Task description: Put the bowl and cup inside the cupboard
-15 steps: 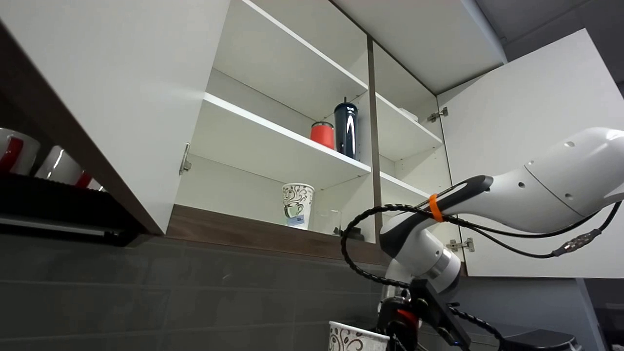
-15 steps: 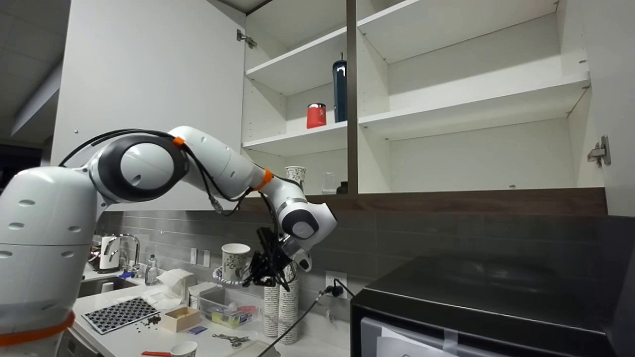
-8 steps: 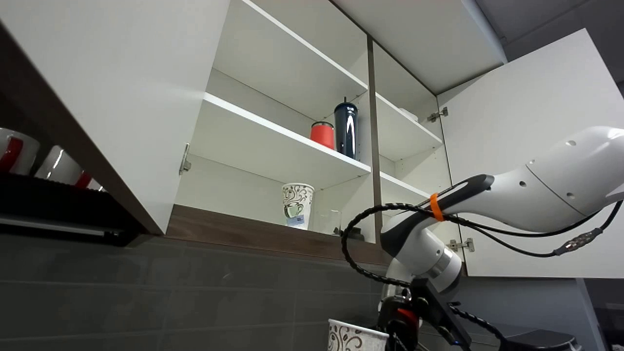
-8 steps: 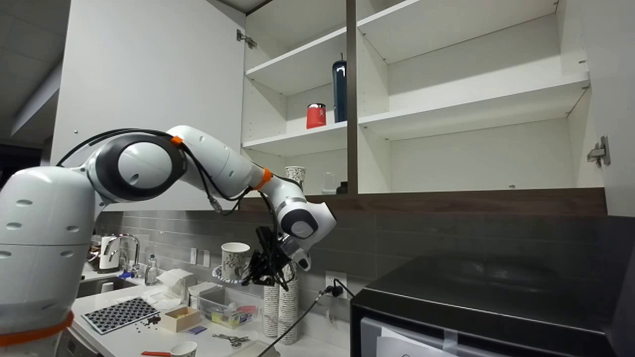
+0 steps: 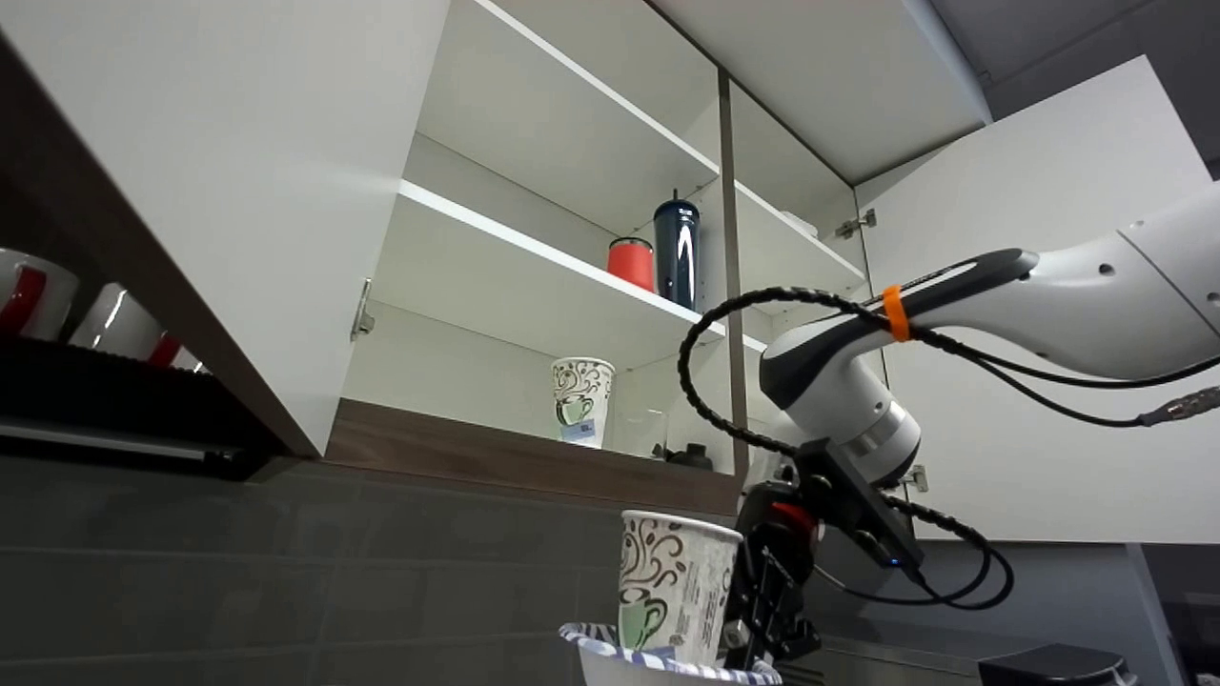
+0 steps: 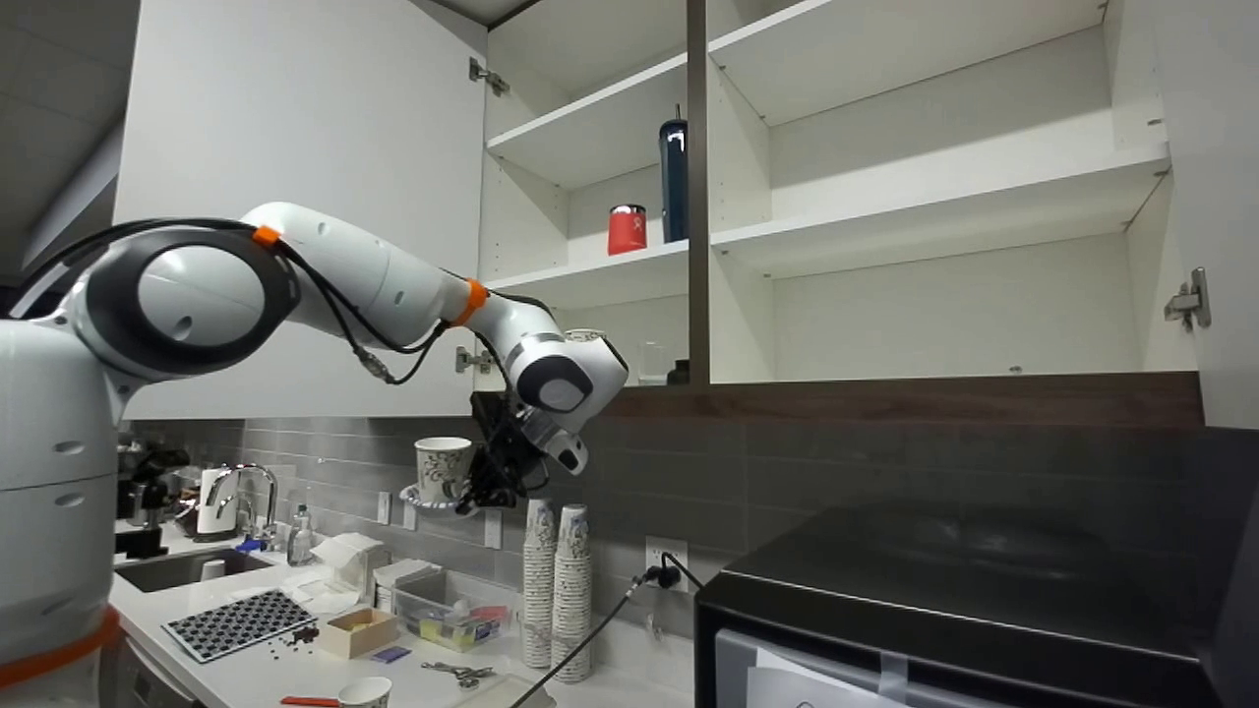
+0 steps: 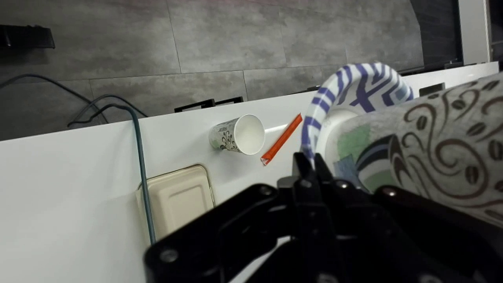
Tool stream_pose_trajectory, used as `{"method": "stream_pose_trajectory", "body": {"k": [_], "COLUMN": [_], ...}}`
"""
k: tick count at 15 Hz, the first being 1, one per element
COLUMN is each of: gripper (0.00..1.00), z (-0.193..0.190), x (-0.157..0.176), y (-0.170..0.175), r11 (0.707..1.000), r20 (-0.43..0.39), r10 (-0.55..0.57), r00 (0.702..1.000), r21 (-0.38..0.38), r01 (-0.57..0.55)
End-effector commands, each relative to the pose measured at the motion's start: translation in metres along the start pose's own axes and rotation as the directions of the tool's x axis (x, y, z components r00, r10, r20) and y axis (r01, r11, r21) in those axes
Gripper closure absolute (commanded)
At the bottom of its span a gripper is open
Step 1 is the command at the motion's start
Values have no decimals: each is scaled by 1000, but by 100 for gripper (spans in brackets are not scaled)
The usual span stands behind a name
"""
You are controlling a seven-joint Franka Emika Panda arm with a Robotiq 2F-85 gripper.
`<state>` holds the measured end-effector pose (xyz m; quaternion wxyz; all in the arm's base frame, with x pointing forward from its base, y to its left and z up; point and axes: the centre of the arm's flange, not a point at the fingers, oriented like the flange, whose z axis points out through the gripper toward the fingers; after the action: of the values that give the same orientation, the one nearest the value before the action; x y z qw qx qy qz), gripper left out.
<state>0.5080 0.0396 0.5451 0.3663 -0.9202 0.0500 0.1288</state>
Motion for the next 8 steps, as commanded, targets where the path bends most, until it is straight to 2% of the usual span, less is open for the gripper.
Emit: {"method": "stream_pose_trajectory", "body": {"k": [1, 6, 8], "gripper": [97, 99, 99], "z": [-4, -12, -19], "x": [-6, -16, -25], "y": [-7, -18, -29], "r11": [1000, 999, 1000], "r20": [-14, -44, -54], "r10": [21, 48, 25], "r00": [1000, 998, 998], "r21": [-2, -3, 16], "r01": [-21, -48, -24]}}
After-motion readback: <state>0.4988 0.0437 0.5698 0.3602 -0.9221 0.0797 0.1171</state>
